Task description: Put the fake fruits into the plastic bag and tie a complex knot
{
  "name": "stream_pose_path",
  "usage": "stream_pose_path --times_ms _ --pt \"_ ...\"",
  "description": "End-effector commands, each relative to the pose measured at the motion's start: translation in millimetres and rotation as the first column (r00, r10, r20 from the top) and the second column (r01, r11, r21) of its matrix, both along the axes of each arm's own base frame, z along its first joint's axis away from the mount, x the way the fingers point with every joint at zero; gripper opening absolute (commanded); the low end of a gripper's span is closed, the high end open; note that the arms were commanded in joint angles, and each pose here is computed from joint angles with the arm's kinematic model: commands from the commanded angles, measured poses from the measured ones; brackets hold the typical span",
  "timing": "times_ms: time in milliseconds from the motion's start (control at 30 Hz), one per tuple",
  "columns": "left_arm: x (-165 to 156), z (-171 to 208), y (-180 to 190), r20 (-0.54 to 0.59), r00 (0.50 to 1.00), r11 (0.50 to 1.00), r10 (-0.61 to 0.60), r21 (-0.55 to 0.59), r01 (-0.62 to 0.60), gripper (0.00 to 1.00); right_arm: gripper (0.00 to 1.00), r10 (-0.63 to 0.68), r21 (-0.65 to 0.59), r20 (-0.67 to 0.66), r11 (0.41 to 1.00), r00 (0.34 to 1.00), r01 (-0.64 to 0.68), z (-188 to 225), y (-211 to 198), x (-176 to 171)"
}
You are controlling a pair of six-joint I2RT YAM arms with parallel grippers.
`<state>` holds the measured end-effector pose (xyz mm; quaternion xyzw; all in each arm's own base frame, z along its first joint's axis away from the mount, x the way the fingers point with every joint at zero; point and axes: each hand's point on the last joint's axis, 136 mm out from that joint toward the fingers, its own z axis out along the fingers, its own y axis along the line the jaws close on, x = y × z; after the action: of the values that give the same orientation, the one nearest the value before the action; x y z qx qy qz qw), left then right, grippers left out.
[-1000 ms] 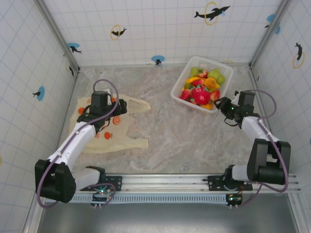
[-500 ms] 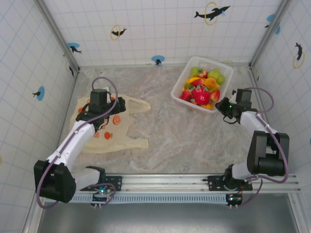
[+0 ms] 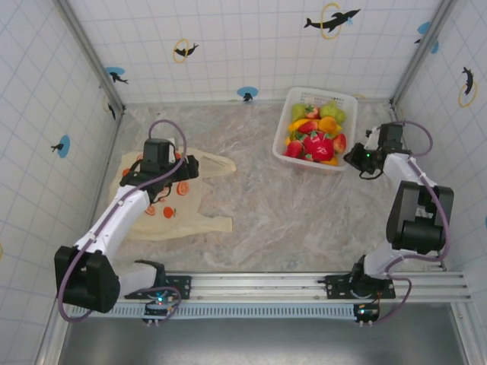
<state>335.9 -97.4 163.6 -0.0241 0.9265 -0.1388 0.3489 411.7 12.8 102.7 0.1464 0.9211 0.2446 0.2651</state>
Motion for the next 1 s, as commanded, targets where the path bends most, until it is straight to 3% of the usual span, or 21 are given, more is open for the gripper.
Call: stream_pose_path --times_ms 0,133,333,433,633,733,967 --pt "-4.7 2.5 -14.5 -0.031 0.996 0.997 -0.078 -0.010 0.077 0.91 0.09 0.096 -0.030 0.072 0.995 0.993 -0.094 10.1 6.2 25.6" --pt "-11.2 -7.6 -18.1 -0.083 0.993 0.996 -0.084 0.008 0.085 0.88 0.12 0.115 -0.031 0.050 0.993 0.992 -0.113 4.3 11.3 39.5" --pt "-24.0 -38.6 -13.4 -0.177 0.983 0.987 -0.038 0.147 0.065 0.89 0.38 0.048 -0.063 0.109 0.997 0.993 -0.041 20.8 2.6 33.1" --pt "-25.9 -57.3 -12.8 -0.229 0.973 0.975 -0.019 0.211 0.069 0.89 0.49 -0.043 -0.104 0.147 0.993 0.988 0.058 35.9 -15.9 20.7" --pt "-25.9 -85.2 -31.6 -0.269 0.962 0.925 -0.049 0.352 0.146 0.92 0.69 -0.217 -0.067 0.319 0.966 0.923 0.250 83.3 -38.6 -13.9" --pt "-23.8 -99.3 -30.7 -0.285 0.958 0.894 -0.021 0.423 0.146 0.92 0.71 -0.226 -0.021 0.358 0.968 0.906 0.250 92.9 -29.1 -31.3" --pt "-15.6 -117.2 -15.2 -0.282 0.957 0.759 0.065 0.636 0.136 0.93 0.72 -0.178 -0.002 0.345 0.982 0.922 0.190 86.4 0.2 -59.9"
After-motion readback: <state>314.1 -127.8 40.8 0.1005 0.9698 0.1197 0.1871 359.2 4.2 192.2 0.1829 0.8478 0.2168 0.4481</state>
